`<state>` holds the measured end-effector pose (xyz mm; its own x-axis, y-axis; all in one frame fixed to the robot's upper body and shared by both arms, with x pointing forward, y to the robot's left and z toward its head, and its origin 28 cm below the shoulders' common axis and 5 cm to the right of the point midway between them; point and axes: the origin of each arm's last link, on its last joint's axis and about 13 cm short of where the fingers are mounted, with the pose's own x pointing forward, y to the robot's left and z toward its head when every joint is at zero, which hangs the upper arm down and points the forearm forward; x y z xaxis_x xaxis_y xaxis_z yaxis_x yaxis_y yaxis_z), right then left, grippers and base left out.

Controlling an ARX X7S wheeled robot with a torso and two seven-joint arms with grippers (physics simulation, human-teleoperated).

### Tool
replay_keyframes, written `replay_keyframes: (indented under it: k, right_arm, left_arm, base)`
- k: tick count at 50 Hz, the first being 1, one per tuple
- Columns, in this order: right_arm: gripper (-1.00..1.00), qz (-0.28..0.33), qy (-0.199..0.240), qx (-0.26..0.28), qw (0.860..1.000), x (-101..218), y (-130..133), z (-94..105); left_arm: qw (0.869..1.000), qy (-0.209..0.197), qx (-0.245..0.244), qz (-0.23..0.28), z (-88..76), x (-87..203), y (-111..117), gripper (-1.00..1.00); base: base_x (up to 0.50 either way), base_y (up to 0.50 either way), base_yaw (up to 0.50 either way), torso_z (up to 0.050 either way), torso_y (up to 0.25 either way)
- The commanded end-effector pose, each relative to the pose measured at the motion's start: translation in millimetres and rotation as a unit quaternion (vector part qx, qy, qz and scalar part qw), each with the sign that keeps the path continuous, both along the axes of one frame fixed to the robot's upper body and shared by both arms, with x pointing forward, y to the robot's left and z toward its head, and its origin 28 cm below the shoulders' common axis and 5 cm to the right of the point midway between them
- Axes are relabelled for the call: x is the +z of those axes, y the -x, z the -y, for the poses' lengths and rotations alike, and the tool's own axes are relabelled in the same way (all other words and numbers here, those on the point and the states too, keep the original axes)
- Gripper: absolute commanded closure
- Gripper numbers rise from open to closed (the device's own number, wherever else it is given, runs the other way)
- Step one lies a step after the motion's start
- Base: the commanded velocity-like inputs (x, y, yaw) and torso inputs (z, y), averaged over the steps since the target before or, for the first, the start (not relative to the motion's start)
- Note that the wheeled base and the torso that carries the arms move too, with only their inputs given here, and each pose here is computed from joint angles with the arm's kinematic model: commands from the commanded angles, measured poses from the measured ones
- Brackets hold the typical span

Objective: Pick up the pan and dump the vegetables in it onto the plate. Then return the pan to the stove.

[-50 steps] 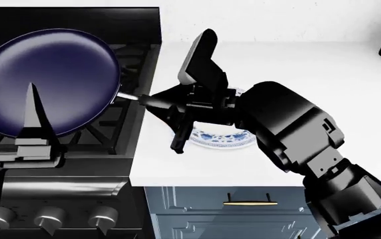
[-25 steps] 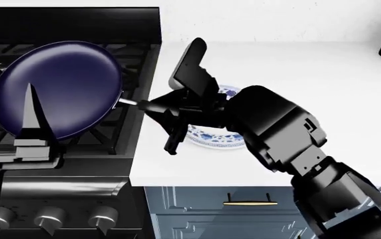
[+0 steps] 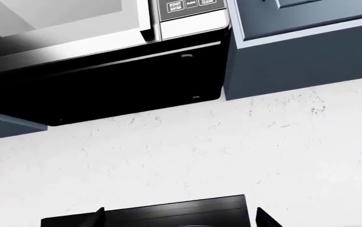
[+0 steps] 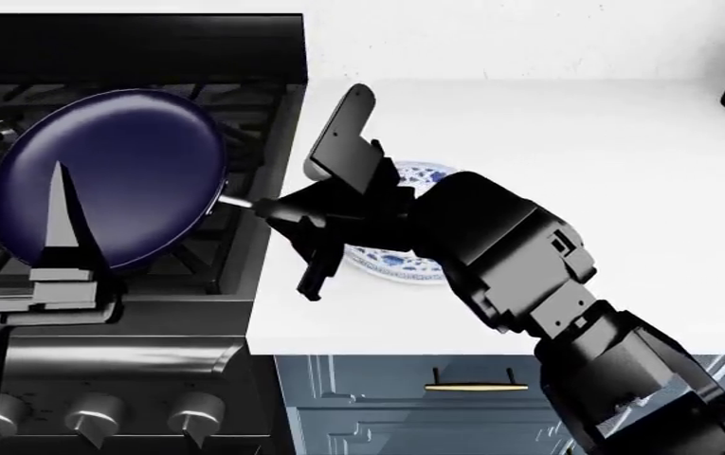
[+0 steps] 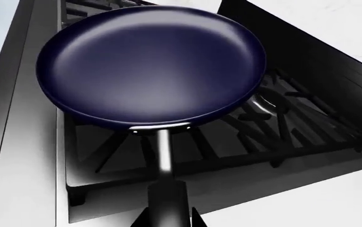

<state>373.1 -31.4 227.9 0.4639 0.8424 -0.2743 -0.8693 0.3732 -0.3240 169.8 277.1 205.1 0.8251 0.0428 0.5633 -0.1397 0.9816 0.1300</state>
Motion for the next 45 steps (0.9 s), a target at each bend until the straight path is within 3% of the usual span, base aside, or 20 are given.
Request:
replay_keyframes:
  k: [1,16,35,45]
  right_arm:
    - [1.0,0.031,-0.028,-0.001,0.999,13.8,0.4,-9.2]
    - [1.0,0.033,-0.031,-0.064,0.997,13.1,-9.2,-21.0]
    - [1.0,-0.013,-0.036,-0.069,0.997,8.2,-9.0,-42.2]
    - [1.0,-0.025,-0.035,-0.072,0.996,4.1,-8.9,-44.1]
  left_arm:
    - [1.0,0.0,0.0,0.0,0.5,-0.5,1.0,-1.0]
    - [1.0,0.001,0.0,-0.001,2.0,4.3,4.3,-1.0]
    - [1.0,-0.001,0.002,0.0,0.3,1.4,5.6,-1.0]
    - [1.0,-0.002,0.002,-0.001,2.0,3.3,6.2,-1.0]
  base:
    - [0.0,0.0,0.0,0.0,0.0]
    - [0.0,0.0,0.0,0.0,0.001]
    - [0.0,0.0,0.0,0.001,0.001]
    - [0.0,0.0,0.0,0.001,0.001]
